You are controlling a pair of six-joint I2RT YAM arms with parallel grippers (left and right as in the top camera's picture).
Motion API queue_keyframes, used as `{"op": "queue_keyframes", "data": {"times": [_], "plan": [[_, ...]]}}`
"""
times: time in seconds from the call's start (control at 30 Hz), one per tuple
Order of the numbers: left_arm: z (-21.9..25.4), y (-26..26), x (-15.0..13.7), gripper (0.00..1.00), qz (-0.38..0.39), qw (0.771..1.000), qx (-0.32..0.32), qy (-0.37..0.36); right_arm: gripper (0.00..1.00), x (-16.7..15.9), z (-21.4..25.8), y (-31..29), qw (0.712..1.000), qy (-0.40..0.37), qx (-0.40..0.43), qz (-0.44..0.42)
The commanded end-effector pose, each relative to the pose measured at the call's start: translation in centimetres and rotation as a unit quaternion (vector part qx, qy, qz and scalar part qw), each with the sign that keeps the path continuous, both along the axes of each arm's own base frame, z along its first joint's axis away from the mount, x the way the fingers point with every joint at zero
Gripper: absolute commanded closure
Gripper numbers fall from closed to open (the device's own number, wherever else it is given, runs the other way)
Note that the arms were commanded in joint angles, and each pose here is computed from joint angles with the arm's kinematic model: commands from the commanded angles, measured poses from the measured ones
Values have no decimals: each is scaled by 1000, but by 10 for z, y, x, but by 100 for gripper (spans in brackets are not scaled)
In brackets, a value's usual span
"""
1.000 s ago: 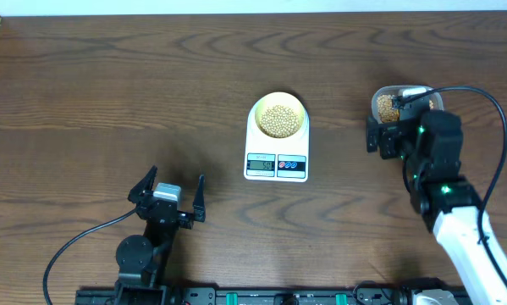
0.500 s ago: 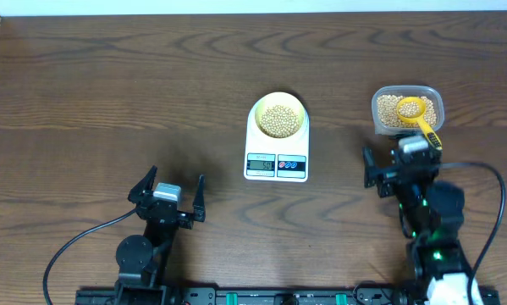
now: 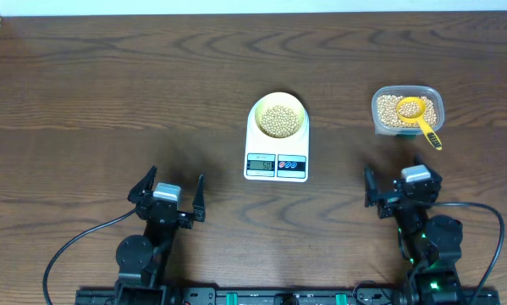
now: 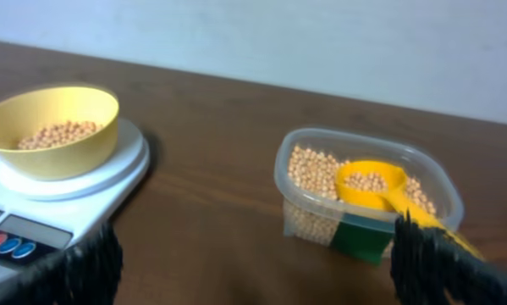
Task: Scoop item into bowl and weigh 50g on scale
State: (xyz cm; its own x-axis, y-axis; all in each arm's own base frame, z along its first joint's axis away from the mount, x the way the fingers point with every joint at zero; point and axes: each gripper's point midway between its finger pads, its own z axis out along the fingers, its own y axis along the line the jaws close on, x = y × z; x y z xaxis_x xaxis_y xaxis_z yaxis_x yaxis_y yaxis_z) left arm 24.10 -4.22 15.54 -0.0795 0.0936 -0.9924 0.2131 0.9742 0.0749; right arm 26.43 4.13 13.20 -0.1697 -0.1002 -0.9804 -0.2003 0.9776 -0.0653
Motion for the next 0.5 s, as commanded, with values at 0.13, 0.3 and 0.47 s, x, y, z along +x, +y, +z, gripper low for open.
{"op": "queue_keyframes", "data": {"times": [0.13, 0.3, 0.47], "plan": [[-15, 2, 0, 2, 4, 1000, -1, 22, 1, -14, 7, -2, 1000, -14, 6, -5], [-15, 2, 0, 2, 4, 1000, -1, 22, 1, -20, 23, -6, 999, -52, 8, -15], [-15, 2, 0, 2, 4, 1000, -1, 22, 1, -20, 25, -10, 998, -58, 2, -23]]}}
